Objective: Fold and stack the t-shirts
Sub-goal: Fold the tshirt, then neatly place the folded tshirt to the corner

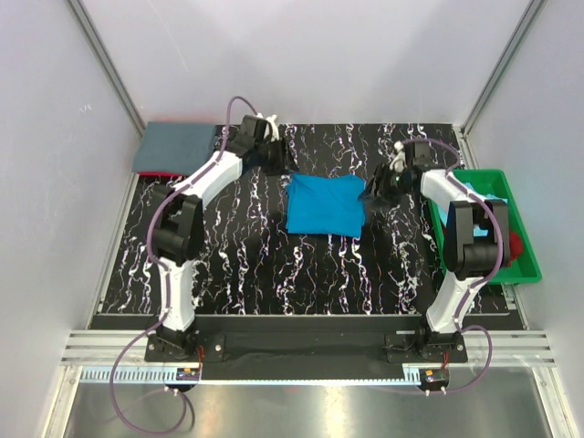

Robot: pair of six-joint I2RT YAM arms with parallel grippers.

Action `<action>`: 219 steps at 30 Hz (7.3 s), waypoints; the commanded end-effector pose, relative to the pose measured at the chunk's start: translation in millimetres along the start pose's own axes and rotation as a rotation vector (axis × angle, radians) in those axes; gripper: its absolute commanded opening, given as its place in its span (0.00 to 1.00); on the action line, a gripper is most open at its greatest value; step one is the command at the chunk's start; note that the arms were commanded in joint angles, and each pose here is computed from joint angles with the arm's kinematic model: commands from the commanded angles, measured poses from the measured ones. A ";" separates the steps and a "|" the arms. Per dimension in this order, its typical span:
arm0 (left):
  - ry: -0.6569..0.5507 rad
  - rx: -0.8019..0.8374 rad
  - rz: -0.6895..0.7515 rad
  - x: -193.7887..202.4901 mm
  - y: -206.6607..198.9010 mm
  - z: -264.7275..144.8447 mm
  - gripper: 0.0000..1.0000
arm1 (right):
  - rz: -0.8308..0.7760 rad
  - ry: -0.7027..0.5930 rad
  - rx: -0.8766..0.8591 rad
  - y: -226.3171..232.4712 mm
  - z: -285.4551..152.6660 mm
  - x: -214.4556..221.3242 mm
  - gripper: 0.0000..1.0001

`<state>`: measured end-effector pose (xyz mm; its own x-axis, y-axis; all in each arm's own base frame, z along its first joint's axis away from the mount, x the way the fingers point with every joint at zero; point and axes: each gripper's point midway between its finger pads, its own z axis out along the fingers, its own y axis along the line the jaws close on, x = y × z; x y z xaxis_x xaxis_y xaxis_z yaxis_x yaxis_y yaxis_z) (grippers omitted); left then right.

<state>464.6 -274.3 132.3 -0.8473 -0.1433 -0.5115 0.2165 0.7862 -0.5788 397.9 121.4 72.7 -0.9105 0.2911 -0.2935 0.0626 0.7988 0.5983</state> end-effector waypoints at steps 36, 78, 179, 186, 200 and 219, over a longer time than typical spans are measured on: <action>0.021 0.156 -0.071 -19.9 42.6 49.1 0.48 | -0.016 0.010 -0.099 -0.7 11.7 6.5 0.55; 0.110 0.092 -0.114 27.5 55.3 82.6 0.48 | 0.034 0.019 -0.112 -15.6 25.2 34.3 0.23; -0.350 -1.081 0.501 -208.5 182.2 -211.5 0.00 | -0.018 -0.230 -0.178 36.4 -39.8 -2.5 0.47; -0.416 -1.086 0.522 -233.1 187.0 -231.0 0.00 | -0.012 -0.241 -0.186 36.7 -36.9 -6.1 0.47; -0.529 -1.007 0.452 -249.5 187.4 -236.9 0.00 | -0.016 -0.251 -0.182 36.5 -36.9 -7.8 0.47; -0.608 -1.048 0.278 -264.3 311.2 -225.9 0.00 | -0.023 -0.275 -0.148 30.6 -36.9 -12.4 0.47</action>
<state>626.9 129.9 203.2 -0.5300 0.0811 -0.8441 -0.3096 0.9082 0.2816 388.5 126.1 108.4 -0.7990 0.4229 -0.4276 0.0046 0.7153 0.6988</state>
